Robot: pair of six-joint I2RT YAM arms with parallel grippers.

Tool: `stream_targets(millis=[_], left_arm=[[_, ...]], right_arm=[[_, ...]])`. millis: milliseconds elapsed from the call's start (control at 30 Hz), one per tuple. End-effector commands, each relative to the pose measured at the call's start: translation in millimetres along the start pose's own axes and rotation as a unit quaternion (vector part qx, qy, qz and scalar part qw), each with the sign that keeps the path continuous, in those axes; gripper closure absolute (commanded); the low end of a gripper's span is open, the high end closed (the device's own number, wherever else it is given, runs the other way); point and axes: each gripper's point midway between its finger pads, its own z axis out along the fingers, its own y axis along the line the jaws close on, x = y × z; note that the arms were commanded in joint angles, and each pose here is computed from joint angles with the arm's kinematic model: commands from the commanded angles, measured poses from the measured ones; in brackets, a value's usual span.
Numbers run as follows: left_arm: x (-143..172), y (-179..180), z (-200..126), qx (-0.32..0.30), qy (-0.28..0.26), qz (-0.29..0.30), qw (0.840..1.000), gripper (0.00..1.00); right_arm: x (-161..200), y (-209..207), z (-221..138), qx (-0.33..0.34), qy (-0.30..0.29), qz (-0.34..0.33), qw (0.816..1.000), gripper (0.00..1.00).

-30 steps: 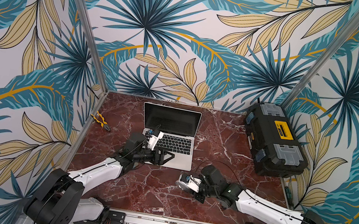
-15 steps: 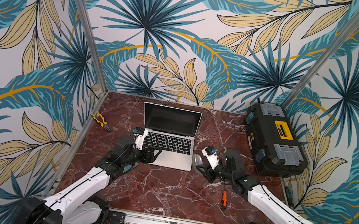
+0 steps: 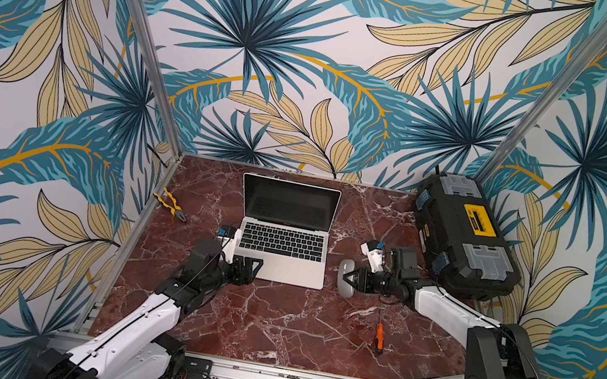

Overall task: Remove the wireless mouse receiver from the laptop
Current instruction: Place the mouse at the center of the board.

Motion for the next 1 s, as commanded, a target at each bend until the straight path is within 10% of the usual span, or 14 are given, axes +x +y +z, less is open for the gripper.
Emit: stream_targets(millis=[0,967], left_arm=[[0.2,6.6,-5.8,-0.014,-0.011,0.009,1.000,0.23],[-4.9,2.1,-11.9,-0.008,-0.023,0.015,1.000,0.22]], right_arm=[[-3.1,-2.8,2.2,-0.017,0.012,0.035,0.999,0.71],[-17.6,-58.7,-27.1,0.106,-0.014,0.073,0.992,0.53]])
